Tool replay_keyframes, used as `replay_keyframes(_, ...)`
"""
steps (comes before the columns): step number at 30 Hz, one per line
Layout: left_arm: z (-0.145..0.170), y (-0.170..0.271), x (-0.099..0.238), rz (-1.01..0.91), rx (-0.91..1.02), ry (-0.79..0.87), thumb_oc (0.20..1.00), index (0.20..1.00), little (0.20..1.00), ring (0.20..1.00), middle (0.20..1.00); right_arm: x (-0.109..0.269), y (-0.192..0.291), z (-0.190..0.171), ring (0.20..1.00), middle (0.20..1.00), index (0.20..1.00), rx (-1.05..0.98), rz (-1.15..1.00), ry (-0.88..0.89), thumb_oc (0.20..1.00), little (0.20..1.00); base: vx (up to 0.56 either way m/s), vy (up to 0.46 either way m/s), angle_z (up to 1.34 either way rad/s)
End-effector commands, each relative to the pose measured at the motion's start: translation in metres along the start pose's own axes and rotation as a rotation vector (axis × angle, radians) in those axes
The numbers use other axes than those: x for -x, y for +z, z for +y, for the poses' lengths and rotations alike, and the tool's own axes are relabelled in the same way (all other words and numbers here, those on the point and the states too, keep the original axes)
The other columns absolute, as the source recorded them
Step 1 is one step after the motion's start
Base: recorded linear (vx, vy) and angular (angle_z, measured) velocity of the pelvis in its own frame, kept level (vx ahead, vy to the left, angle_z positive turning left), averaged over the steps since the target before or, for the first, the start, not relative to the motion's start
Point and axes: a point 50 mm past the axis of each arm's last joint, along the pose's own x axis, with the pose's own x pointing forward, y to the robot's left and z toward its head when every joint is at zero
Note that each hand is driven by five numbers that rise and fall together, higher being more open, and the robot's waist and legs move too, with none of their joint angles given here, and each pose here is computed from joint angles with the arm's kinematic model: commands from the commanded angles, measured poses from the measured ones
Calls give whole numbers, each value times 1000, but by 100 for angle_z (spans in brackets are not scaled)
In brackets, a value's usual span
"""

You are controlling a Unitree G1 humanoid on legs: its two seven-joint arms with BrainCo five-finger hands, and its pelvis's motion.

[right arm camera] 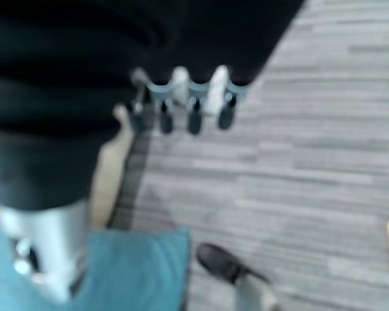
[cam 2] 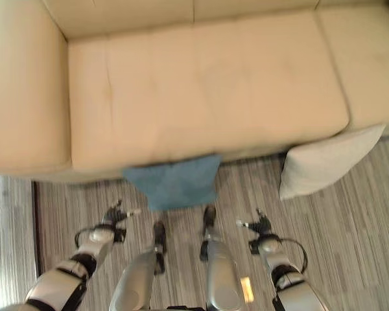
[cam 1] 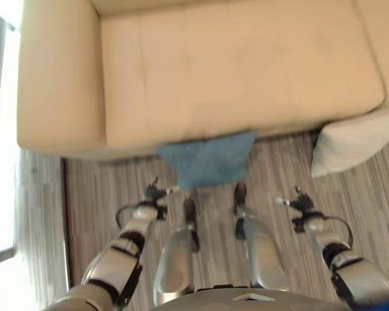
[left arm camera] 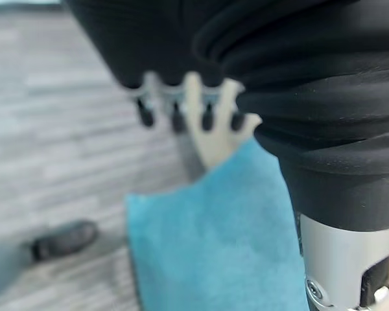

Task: Pick up all the scattered cushions and arrange them neatly on the sofa.

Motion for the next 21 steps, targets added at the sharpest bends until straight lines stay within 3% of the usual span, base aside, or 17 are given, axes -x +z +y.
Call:
replay_keyframes(1, 20, -17, 4, 17, 64, 108, 1000, 1000, 1000, 1000, 1000, 4, 1, -9, 1000, 1000, 1000, -20, -62, -71, 1000, 1000, -129, 27, 2)
replay_keyframes(4, 34, 10, -4, -47, 161, 161, 1000, 1000, 1000, 1000, 1000, -6, 48, -26, 1000, 1000, 1000, -53, -214, -152, 1000, 1000, -43, 4, -7)
replay_keyframes(12, 41, 63, -14, -182, 177, 184, 1000, 1000, 1000, 1000, 1000, -13, 104, -49, 1000, 1000, 1000, -86, -365, -250, 1000, 1000, 2, 7, -3)
replay_keyframes(18, 43, 154, -11, -434, 281, 142, 1000, 1000, 1000, 1000, 1000, -5, 171, -71, 1000, 1000, 1000, -131, -582, -311, 1000, 1000, 13, 26, -7)
replay_keyframes(21, 37, 180, -5, -522, 281, 110, 1000, 1000, 1000, 1000, 1000, 3, 193, -71, 1000, 1000, 1000, -187, -680, -285, 1000, 1000, -6, 40, -10)
